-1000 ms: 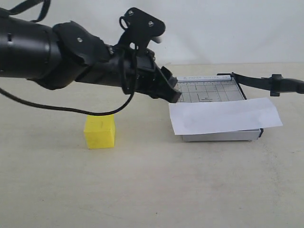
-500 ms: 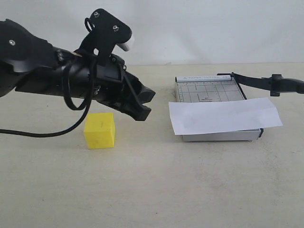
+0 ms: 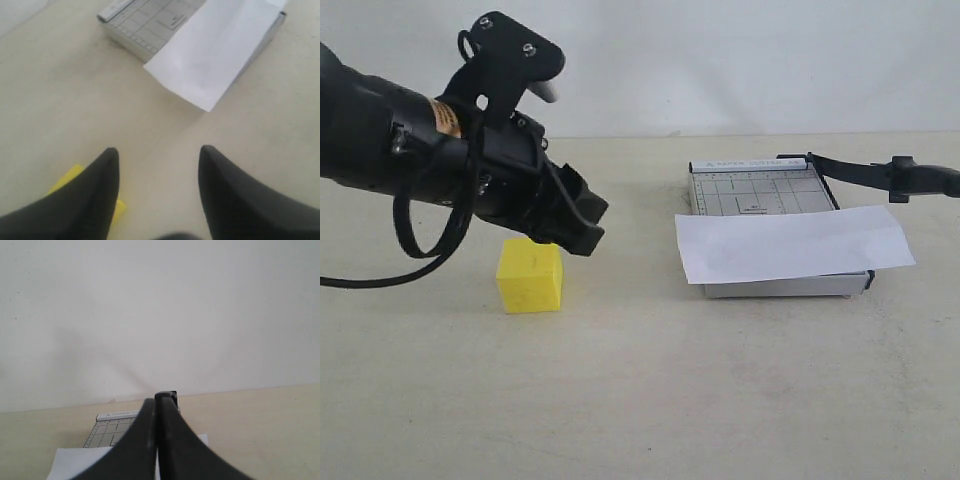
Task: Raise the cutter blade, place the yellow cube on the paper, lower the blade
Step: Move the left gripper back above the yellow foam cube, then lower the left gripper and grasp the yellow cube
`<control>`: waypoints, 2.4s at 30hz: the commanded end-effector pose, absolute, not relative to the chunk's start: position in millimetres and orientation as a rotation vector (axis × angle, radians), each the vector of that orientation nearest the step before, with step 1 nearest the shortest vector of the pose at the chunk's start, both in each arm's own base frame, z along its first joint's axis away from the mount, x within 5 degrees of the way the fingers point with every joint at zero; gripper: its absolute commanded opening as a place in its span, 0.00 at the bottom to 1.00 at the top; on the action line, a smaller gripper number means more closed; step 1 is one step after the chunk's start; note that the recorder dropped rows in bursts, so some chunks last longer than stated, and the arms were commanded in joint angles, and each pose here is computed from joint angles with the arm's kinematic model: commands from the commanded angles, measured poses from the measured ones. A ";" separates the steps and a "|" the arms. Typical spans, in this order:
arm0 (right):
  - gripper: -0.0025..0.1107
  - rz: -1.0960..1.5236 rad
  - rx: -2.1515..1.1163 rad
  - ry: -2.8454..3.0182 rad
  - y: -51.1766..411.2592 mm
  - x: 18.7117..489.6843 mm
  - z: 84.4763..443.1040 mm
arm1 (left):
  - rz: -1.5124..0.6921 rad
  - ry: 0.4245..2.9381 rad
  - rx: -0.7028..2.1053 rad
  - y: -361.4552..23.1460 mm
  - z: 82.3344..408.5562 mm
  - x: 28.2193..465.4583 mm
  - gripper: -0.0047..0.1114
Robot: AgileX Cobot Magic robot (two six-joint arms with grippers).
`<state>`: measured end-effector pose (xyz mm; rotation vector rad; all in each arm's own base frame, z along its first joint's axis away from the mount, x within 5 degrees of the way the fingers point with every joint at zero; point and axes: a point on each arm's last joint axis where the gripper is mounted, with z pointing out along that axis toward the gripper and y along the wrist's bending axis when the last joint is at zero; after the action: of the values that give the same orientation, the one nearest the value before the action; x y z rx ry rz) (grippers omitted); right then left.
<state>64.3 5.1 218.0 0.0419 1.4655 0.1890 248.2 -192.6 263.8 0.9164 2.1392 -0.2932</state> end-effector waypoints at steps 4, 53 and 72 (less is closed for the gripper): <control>0.02 0.190 0.040 1.450 5.0 63.9 219.5 | -0.299 2.114 0.609 -181.9 279.5 248.4 0.45; 0.02 0.190 0.040 1.450 5.0 63.9 219.5 | -0.134 2.548 0.114 -171.5 194.0 318.2 0.66; 0.02 0.192 0.042 1.450 5.0 63.9 219.5 | -0.143 2.588 0.091 -174.3 180.0 319.9 0.74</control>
<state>64.3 5.1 218.0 0.0446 1.4656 0.1920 318.9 -175.8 179.1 0.0941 2.5844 -0.1594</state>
